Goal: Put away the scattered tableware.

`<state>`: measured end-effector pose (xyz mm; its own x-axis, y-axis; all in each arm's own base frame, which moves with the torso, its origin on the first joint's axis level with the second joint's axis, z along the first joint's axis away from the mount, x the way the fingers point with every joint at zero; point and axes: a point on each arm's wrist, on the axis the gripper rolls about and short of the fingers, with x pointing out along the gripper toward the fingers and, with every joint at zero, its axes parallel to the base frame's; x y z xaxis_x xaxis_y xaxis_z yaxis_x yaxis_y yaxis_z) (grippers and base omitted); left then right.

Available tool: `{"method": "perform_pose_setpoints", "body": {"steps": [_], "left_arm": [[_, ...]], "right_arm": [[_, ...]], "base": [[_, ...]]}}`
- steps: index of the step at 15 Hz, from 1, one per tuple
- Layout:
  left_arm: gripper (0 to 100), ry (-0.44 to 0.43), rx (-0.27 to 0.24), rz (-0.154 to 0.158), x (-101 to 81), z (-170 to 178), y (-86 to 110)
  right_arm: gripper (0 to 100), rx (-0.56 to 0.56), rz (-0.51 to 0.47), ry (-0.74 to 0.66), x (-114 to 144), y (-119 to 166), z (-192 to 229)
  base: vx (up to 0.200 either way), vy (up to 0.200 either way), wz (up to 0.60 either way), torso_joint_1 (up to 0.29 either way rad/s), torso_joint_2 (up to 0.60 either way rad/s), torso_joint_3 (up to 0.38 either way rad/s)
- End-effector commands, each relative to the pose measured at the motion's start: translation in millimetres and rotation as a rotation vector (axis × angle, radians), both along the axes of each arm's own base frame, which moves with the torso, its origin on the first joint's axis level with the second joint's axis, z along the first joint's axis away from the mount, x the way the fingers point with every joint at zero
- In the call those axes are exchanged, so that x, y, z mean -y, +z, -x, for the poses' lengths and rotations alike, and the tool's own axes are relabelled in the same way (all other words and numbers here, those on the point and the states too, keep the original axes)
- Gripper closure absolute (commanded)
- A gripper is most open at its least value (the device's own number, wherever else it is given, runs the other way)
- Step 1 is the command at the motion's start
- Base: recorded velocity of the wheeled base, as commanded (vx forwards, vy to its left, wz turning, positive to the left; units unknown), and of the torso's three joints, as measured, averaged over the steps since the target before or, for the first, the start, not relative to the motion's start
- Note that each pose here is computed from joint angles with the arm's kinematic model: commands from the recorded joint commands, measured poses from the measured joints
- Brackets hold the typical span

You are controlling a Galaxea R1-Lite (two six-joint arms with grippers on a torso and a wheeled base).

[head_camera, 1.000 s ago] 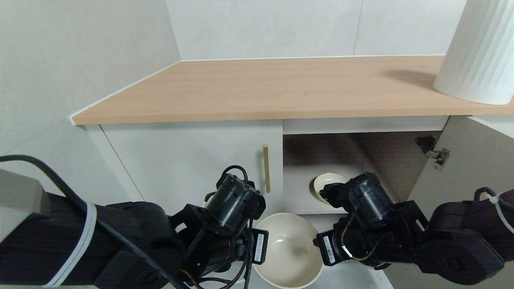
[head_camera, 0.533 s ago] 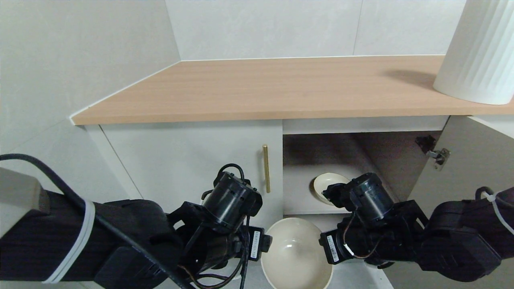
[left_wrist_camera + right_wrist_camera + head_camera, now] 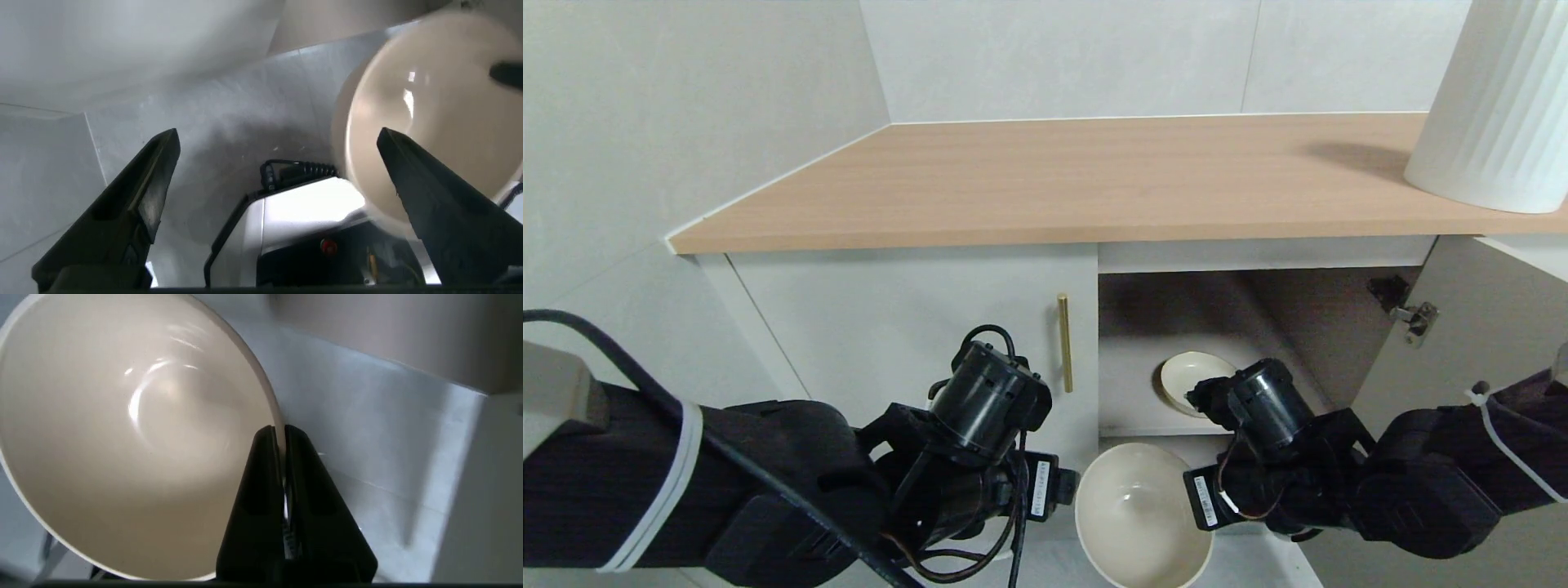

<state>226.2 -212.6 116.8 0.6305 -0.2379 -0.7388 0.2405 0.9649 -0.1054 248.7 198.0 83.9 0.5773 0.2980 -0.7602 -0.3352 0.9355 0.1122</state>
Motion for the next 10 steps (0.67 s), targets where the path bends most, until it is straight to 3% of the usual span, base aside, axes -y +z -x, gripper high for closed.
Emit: {"method": "perform_pose_setpoints", "body": {"steps": [1,5,10], "left_arm": [[0,0.0,0.008,0.008,-0.7,0.9,3.3],[0,0.012,0.022,0.02,-4.3,-0.1,9.1],[0,0.02,0.029,0.026,-6.8,-0.9,12.0]], "right_arm": [[100,-0.029,0.04,-0.077,16.9,-13.2,-11.0],[100,-0.019,0.006,-0.23,46.2,-11.7,-38.5],[100,0.013,-0.166,-0.482,57.8,-0.6,-78.6]], "base": [[0.0,0.0,0.0,0.0,0.0,0.0],[0.0,0.0,0.0,0.0,0.0,0.0],[0.0,0.0,0.0,0.0,0.0,0.0]]}}
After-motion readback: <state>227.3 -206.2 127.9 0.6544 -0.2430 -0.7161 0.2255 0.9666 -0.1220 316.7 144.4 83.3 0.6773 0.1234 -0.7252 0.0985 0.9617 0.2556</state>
